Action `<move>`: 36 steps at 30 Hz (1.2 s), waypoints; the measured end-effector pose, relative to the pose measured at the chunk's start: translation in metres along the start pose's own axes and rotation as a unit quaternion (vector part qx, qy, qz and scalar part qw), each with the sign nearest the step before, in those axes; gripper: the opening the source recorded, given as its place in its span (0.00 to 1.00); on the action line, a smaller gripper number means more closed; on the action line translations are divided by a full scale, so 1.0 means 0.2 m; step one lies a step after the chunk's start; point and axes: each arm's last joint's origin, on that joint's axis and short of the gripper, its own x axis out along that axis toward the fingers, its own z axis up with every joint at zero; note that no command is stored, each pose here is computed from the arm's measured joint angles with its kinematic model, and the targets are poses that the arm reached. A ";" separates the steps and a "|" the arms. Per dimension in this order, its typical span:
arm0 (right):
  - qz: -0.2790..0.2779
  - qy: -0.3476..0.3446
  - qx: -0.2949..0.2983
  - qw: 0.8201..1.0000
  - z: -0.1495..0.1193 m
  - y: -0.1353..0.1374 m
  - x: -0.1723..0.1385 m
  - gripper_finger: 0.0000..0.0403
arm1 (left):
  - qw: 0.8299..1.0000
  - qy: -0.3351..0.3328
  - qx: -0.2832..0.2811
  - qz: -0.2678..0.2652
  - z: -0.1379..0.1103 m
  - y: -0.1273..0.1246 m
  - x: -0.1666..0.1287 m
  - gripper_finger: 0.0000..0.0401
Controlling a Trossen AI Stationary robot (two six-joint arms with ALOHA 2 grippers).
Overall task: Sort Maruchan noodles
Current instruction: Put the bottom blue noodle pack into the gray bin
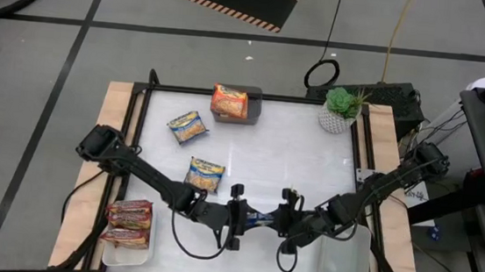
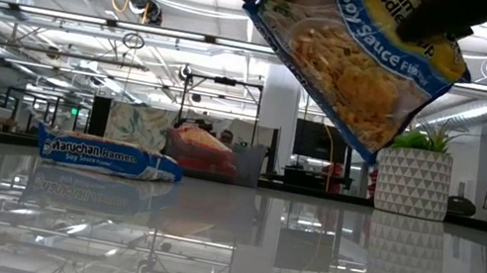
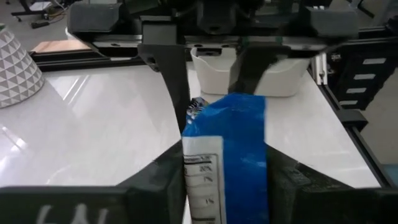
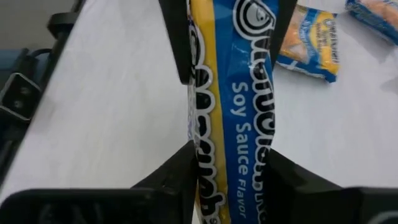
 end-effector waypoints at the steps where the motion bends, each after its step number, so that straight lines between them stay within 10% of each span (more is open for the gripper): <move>1: 0.007 0.004 0.004 1.000 0.00 0.00 0.00 0.27 | 1.000 0.001 0.003 -0.002 0.00 -0.01 0.00 0.42; 11: 0.055 0.044 0.055 0.996 -0.02 0.01 -0.01 0.25 | 1.000 -0.005 0.004 0.007 0.04 -0.06 -0.10 0.78; 21: 0.126 0.072 0.114 0.983 0.08 0.05 -0.18 0.25 | 0.998 0.054 -0.037 0.015 0.17 0.03 -0.41 0.80; 36: 0.044 0.262 0.199 0.943 0.09 0.09 -0.53 0.25 | 0.985 0.151 -0.031 0.075 0.10 0.09 -0.53 0.80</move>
